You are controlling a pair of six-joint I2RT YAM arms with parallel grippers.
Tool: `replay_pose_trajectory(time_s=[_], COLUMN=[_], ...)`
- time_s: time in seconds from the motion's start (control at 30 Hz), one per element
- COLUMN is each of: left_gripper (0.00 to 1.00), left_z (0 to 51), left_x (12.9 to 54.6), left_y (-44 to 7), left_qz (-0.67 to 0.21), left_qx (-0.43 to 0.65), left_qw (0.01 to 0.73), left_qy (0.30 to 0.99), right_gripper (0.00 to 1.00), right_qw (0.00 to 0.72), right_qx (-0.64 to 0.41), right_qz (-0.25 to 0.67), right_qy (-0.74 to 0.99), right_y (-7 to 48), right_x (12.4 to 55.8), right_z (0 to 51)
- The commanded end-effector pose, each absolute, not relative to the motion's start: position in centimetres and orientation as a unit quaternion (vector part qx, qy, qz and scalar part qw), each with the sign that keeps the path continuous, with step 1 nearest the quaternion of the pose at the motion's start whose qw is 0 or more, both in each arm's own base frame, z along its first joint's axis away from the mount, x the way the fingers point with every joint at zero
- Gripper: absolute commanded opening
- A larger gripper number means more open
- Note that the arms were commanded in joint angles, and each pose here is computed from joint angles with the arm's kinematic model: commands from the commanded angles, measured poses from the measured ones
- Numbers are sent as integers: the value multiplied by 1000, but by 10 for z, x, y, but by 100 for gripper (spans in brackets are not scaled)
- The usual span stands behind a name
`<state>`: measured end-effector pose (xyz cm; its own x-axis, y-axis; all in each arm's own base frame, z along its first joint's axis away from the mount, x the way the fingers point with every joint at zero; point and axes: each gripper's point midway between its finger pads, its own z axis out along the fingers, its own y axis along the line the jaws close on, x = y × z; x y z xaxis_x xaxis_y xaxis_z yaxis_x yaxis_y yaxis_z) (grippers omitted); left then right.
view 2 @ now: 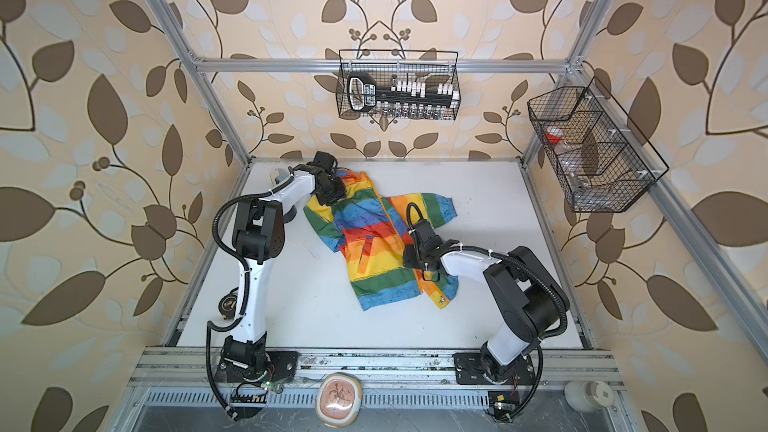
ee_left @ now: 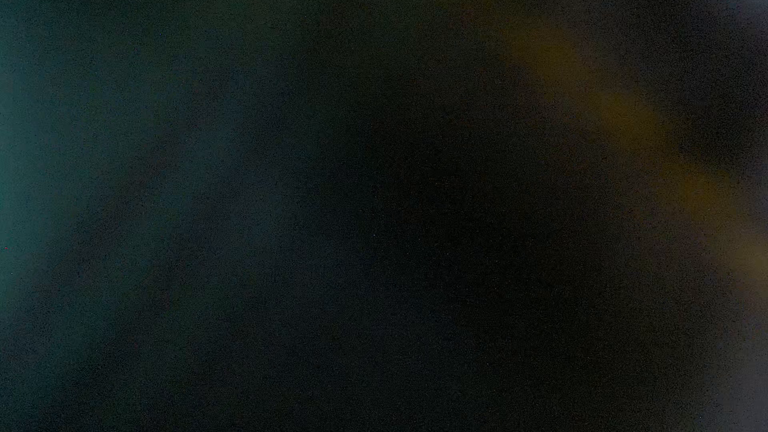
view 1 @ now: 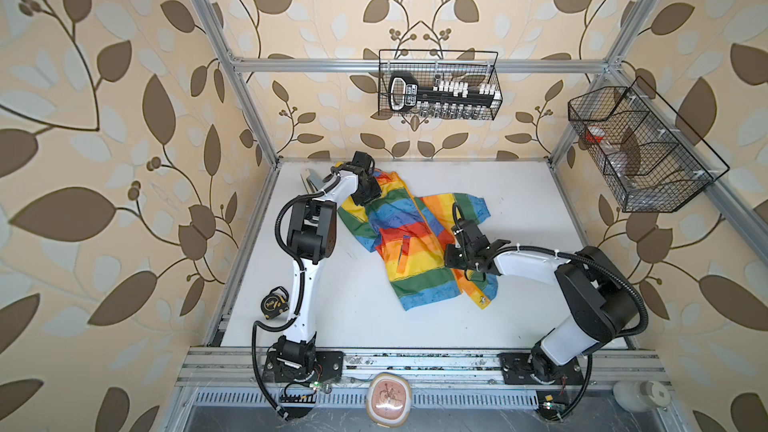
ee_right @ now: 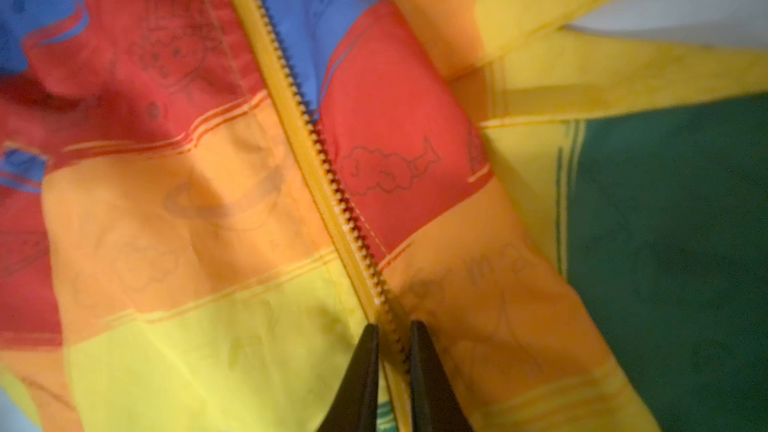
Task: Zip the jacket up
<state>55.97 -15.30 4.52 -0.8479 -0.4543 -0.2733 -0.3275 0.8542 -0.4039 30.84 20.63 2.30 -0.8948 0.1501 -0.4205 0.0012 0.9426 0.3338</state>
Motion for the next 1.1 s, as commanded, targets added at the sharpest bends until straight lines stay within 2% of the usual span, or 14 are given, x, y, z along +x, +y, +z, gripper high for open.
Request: replay_pose_trajectory(time_s=[0.0, 0.1, 0.2, 0.47, 0.6, 0.77, 0.83, 0.97, 1.03, 1.07], left_gripper=[38, 39, 44, 55, 67, 79, 85, 98, 99, 99], left_z=[51, 50, 53, 85, 126, 153, 149, 174, 191, 201], left_x=[568, 578, 590, 599, 594, 581, 565, 536, 521, 512], left_y=[-187, -203, -215, -221, -205, -164, -150, -135, -132, -130], left_qz=[-188, -204, -233, -260, -266, -280, -276, -284, -291, -295], left_qx=[-153, -141, -139, -133, -143, -196, -210, -220, -221, -222], left_qw=[178, 182, 192, 220, 257, 264, 254, 276, 289, 295], left_qy=[954, 951, 943, 931, 918, 902, 903, 891, 885, 881], right_gripper=[16, 16, 16, 16, 16, 16, 19, 28, 36, 42], right_qw=[204, 203, 199, 202, 202, 210, 223, 255, 269, 280], right_qx=[41, 32, 25, 38, 43, 34, 29, 26, 22, 19], right_qz=[185, 207, 213, 211, 215, 224, 224, 227, 226, 222], right_qy=[960, 957, 956, 956, 955, 951, 948, 940, 936, 934], right_y=[227, 248, 261, 268, 276, 288, 288, 277, 270, 266], right_x=[285, 277, 277, 320, 338, 346, 343, 338, 334, 331], right_z=[19, 24, 25, 26, 25, 39, 53, 85, 100, 109])
